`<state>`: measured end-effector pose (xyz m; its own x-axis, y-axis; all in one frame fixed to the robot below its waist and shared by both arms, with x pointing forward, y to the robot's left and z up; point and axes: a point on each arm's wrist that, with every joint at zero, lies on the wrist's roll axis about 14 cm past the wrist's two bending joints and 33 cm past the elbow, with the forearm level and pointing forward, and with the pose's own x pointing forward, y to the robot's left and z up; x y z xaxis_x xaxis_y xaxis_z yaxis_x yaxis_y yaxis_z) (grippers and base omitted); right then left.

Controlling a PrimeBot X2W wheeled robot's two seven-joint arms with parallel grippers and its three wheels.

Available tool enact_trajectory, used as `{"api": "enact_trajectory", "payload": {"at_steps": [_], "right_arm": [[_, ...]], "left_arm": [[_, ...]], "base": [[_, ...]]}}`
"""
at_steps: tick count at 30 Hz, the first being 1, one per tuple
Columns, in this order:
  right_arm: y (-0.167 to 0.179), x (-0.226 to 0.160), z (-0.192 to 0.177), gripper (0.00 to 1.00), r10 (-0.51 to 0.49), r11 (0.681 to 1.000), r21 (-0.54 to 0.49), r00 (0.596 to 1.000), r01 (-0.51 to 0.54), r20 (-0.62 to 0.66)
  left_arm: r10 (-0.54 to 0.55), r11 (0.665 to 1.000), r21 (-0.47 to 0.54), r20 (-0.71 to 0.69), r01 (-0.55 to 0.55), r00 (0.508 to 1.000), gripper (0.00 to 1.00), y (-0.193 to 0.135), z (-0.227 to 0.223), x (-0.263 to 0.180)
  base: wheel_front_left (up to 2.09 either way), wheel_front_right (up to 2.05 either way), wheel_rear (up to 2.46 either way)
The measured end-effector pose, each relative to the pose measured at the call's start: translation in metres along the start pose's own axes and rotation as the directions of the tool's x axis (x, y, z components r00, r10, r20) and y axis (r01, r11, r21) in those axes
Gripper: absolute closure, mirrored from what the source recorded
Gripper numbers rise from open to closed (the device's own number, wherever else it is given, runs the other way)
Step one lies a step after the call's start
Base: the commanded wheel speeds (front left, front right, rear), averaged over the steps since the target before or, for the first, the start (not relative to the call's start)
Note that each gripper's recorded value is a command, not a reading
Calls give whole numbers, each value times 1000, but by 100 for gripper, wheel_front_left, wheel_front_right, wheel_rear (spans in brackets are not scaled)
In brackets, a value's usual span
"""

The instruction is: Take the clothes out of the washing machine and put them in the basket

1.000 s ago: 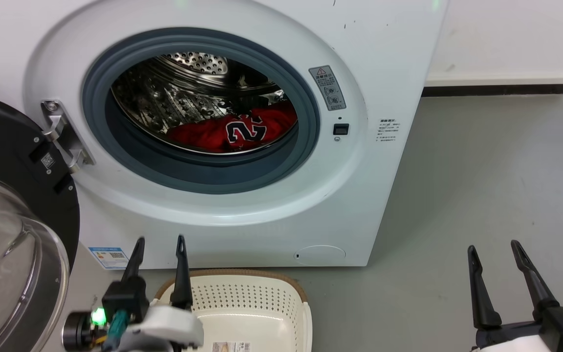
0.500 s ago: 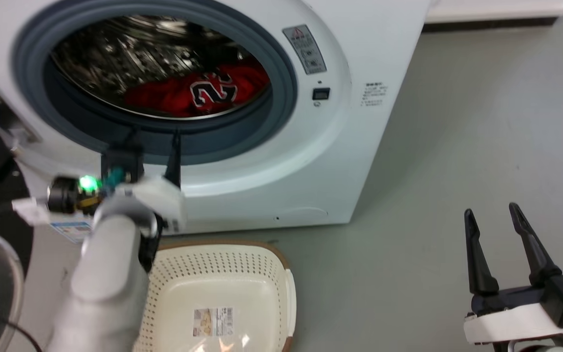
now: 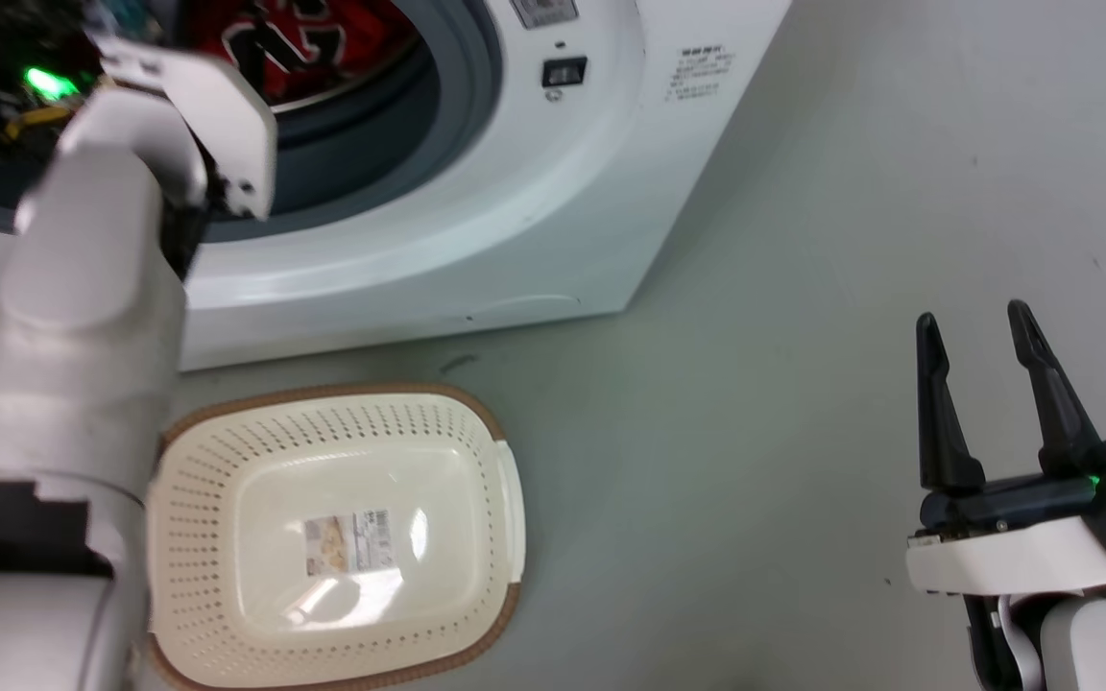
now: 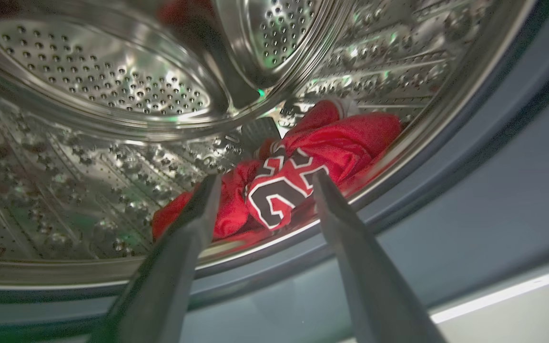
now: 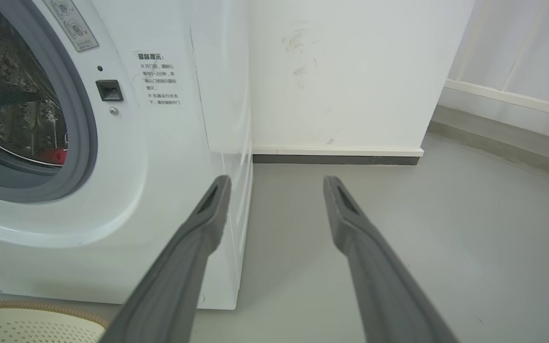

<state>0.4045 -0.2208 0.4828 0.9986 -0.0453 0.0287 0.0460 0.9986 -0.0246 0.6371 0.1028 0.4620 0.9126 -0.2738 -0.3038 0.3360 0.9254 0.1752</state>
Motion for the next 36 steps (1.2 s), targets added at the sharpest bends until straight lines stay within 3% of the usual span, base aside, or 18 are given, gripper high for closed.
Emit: {"api": "enact_trajectory", "payload": {"at_steps": [7,18,29,30,31,32,36], "right_arm": [[-11,11,-22,0,-32,999,0,998,32,-52],[-29,20,-49,0,-83,997,-13,990,82,-116],[-32,27,-62,0,-89,996,-17,986,88,-140],[-32,27,-62,0,-88,996,-17,986,87,-141],[-32,27,-62,0,-88,996,-16,986,86,-141],[-31,27,-62,0,-87,996,-16,986,86,-141],[-31,28,-60,0,-87,996,-11,987,86,-135]], "left_arm": [[-22,1000,-7,-172,21,985,0,3,-26,48],[-71,997,-23,-388,67,919,0,-6,-82,93],[-97,995,-45,-464,86,881,0,-12,-109,107],[-99,995,-47,-470,88,877,33,-12,-110,108],[-100,995,-42,-476,91,874,89,-13,-110,107],[-101,995,-40,-478,94,872,100,-13,-110,107],[-112,994,-50,-484,100,868,100,-15,-109,105]], "base": [[0,0,0],[0,0,0],[0,0,0],[0,0,0],[0,0,0],[0,0,0],[0,0,0]]}}
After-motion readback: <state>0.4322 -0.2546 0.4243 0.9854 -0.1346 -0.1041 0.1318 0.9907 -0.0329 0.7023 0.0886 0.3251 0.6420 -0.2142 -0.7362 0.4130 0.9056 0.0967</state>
